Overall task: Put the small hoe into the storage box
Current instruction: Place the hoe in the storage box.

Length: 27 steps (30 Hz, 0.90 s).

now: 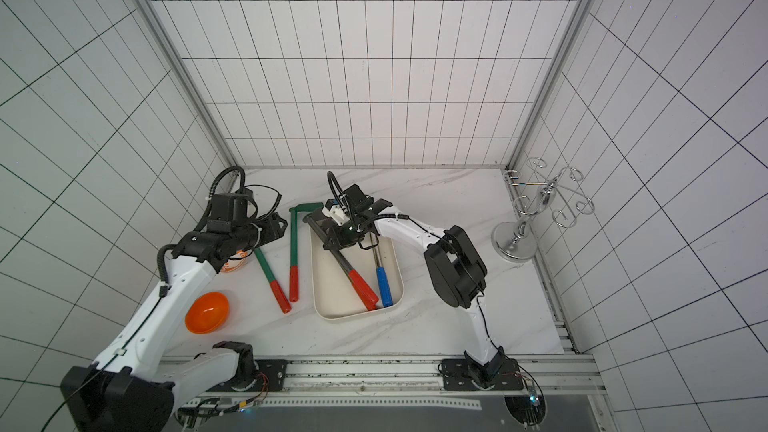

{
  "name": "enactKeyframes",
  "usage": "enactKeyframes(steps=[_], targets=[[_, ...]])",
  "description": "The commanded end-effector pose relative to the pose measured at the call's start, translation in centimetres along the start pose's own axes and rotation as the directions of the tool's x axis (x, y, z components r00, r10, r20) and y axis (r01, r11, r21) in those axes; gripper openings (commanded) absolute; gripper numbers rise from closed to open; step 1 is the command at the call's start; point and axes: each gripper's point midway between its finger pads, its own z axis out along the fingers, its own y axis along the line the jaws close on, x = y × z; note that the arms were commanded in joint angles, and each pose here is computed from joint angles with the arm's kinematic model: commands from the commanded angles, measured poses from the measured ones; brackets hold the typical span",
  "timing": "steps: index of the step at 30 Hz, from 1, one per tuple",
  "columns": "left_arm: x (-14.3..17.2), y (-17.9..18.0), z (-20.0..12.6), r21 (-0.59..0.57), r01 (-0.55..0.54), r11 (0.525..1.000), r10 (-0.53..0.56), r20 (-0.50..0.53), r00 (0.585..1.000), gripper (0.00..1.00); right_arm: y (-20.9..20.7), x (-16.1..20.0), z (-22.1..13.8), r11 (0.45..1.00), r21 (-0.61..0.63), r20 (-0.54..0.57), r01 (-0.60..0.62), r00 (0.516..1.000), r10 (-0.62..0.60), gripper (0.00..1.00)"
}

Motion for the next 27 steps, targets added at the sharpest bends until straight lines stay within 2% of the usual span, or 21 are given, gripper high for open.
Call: enactKeyframes(steps=[1,11,27], targets=[[-0.6,-0.2,-0.1,0.01,-0.013,1.0,0.013,0.024,1.0,0.59,-0.2,-0.1,-0.9,0.999,-0.023,0.028,0.024,0.999,-0.023,0.0],[-0.6,-0.2,0.0,0.01,-0.013,1.0,0.013,0.022,1.0,0.59,-2.8,1.1,-0.1,0.999,0.051,-0.015,0.013,1.0,-0.012,0.0],[-0.4,0.0,-0.2,0.007,-0.012,1.0,0.012,0.022,1.0,0.59,-3.5,1.8,2.2,0.995,0.096,-0.055,0.008,0.998,-0.003,0.0]])
